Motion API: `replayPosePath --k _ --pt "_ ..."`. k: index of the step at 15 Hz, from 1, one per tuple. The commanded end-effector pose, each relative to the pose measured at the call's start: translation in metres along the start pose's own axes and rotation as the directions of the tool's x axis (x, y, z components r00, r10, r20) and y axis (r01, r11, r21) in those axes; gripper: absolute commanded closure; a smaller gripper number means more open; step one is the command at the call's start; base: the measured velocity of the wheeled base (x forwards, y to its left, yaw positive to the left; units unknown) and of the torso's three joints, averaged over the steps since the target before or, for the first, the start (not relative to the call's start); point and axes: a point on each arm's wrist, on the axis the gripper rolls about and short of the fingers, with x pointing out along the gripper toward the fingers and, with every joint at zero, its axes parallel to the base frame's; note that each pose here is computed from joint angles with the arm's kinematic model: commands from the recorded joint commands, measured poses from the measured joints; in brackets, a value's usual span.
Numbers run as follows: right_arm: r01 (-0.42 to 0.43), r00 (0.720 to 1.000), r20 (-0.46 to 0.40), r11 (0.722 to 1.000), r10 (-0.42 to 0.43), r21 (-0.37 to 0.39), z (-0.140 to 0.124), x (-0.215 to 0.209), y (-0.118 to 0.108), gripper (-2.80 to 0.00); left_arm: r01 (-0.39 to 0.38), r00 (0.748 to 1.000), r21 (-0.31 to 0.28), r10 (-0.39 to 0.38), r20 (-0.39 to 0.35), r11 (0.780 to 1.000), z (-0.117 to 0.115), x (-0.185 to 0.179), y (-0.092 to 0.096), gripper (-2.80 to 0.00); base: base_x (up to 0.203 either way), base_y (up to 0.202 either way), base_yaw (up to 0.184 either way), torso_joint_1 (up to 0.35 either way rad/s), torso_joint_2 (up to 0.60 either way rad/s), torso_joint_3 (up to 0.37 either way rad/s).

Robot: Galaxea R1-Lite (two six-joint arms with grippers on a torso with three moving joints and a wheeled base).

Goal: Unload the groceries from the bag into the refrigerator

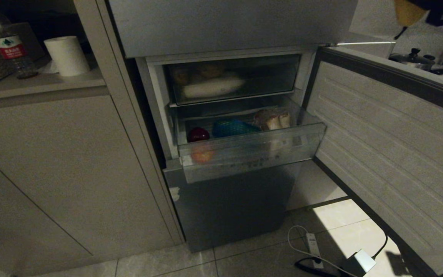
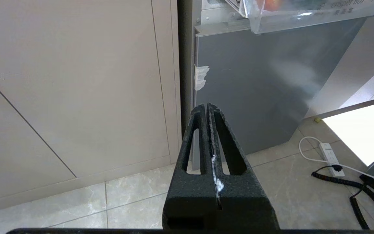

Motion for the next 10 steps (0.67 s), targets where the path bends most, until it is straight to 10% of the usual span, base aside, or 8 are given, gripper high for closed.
replayPosePath --k 1,10 --pt "-0.068 0.994 -0.089 0.998 0.069 0.017 -0.028 0.022 0.033 0.0 0.0 1.0 0.0 0.0 0.001 1.0 0.0 0.0 0.0 0.0 0.0 0.0 0.0 0.0 0.0 0.0" --pt "-0.244 0.935 -0.228 0.96 0.271 0.14 -0.136 0.129 0.121 0.0 0.0 1.0 0.0 0.0 0.001 1.0 0.0 0.0 0.0 0.0 0.0 0.0 0.0 0.0 0.0 0.0"
